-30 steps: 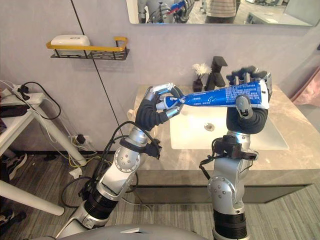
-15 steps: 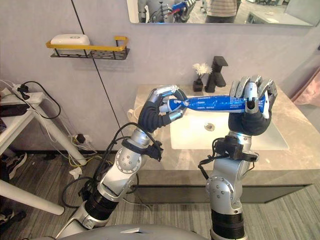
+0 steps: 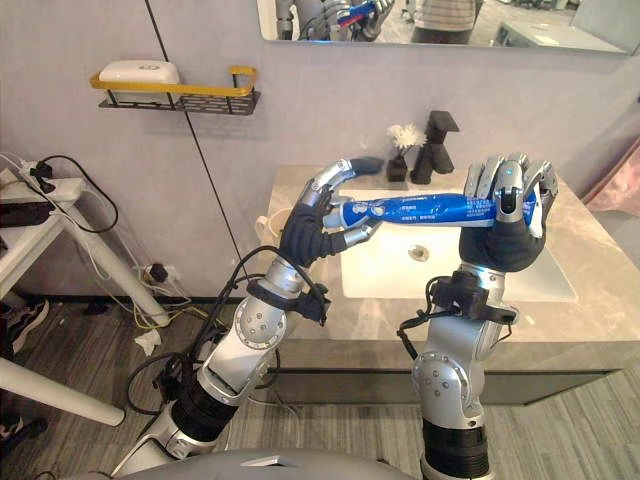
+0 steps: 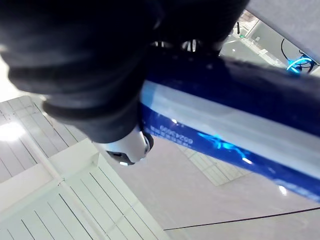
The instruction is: Organize washtable
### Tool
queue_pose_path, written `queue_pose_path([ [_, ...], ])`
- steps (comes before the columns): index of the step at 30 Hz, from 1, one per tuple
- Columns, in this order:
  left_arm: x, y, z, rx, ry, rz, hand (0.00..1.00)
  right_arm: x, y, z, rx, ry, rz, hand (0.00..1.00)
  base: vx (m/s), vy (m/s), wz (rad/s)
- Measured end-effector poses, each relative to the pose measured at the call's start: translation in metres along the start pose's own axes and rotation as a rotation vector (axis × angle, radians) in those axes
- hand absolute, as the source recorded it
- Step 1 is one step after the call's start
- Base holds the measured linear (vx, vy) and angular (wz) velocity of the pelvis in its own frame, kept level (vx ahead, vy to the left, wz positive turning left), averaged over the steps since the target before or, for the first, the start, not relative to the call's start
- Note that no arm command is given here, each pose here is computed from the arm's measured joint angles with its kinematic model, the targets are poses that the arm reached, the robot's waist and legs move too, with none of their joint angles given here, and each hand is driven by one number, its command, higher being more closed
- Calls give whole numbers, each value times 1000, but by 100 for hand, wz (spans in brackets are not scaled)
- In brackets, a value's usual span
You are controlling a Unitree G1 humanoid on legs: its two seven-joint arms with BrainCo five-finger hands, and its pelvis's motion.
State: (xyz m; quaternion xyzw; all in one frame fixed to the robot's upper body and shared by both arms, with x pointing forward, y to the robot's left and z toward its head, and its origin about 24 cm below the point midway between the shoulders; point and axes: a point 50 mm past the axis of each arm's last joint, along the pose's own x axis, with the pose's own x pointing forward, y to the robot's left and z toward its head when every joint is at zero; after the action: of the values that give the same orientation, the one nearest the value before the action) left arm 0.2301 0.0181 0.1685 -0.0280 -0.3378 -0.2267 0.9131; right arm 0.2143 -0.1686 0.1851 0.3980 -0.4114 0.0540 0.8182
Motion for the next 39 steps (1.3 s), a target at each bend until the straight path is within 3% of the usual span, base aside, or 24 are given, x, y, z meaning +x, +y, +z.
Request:
queue_pose_path([
  [24, 3, 8, 13, 32, -63, 49, 0, 0, -2, 1, -1, -12, -36, 100, 0, 0, 0],
  [31, -8, 60, 51, 160, -247, 310, 0, -3, -29, 16, -151, -47, -144, 100, 0, 0, 0],
  [39, -49, 98, 36, 350, -83, 513, 0, -2, -35, 26, -188, -86, -161, 100, 0, 0, 0],
])
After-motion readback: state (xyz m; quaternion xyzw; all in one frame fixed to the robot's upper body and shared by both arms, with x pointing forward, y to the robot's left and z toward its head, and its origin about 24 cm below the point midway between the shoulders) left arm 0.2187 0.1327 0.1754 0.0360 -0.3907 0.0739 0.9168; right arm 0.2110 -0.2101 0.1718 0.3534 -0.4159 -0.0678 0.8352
